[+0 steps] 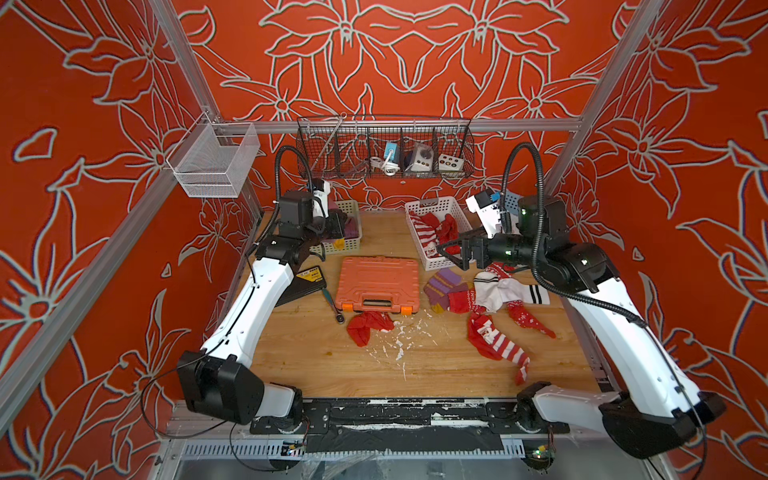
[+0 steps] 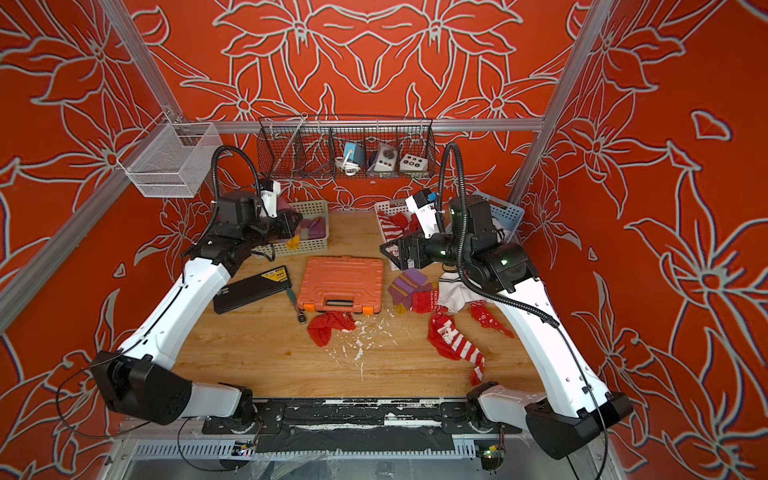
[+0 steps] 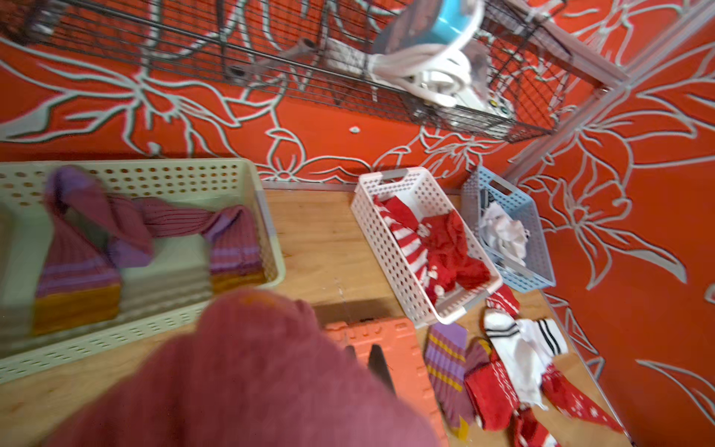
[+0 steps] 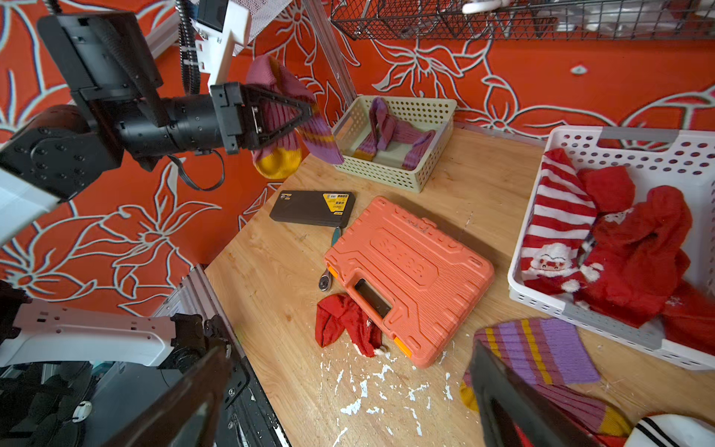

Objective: Sort the socks into the basket by color
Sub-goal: Place the sock in the bin, then pick up the sock from the center of the board.

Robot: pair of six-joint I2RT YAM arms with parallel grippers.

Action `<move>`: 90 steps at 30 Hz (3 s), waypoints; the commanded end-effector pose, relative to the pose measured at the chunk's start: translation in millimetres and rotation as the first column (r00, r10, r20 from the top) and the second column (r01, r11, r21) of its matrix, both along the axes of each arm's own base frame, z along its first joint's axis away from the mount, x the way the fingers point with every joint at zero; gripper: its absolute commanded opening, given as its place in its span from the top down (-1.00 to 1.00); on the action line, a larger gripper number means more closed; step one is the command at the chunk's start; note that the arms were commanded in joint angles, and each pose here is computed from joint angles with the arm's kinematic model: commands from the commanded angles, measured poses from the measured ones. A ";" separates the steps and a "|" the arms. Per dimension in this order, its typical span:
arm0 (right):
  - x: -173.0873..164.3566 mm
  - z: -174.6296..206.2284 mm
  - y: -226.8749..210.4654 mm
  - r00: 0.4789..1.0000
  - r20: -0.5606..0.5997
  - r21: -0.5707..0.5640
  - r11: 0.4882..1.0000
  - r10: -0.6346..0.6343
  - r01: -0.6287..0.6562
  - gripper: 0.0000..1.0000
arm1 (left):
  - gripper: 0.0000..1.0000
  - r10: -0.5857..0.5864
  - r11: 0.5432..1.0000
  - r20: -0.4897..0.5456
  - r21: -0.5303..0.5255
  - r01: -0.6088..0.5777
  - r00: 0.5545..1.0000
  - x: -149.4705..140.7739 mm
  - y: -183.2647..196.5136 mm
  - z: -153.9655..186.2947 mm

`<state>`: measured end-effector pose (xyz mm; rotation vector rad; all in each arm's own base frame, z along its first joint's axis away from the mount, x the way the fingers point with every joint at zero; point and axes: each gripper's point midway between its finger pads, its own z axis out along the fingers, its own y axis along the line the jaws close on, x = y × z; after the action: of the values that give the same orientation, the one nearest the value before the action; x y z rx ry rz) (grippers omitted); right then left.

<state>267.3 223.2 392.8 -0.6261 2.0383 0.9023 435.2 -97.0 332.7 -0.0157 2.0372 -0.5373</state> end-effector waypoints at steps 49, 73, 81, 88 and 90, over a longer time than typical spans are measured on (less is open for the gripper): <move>93.1 -35.3 -17.4 0.984 -0.132 -0.015 0.993 -0.116 0.115 -0.96 | -0.44 0.290 0.957 -0.268 0.075 -0.280 0.919 157.8 143.7 -117.5; 93.0 -108.0 -27.1 0.923 -0.338 -0.163 0.977 -0.185 0.137 -0.96 | -0.33 0.262 0.964 -0.222 0.007 -0.267 0.939 98.4 127.2 -78.6; 83.8 -192.6 -39.6 0.820 -0.504 -0.302 0.945 -0.272 0.128 -0.89 | -0.32 0.196 0.978 -0.211 -0.034 -0.208 0.958 40.9 101.2 -57.3; 70.3 -252.2 -33.6 0.767 -0.567 -0.387 0.919 -0.299 0.072 -0.79 | -0.31 0.130 0.988 -0.191 -0.054 -0.143 0.973 -2.8 67.7 -40.9; 70.8 -264.6 -29.5 0.770 -0.560 -0.408 0.911 -0.305 0.064 -0.75 | -0.31 0.104 0.991 -0.191 -0.065 -0.118 0.976 -13.7 55.8 -39.9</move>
<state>338.8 189.6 146.2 -0.2943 2.8296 0.7146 436.5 -25.0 286.3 -0.2657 2.1848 -0.5117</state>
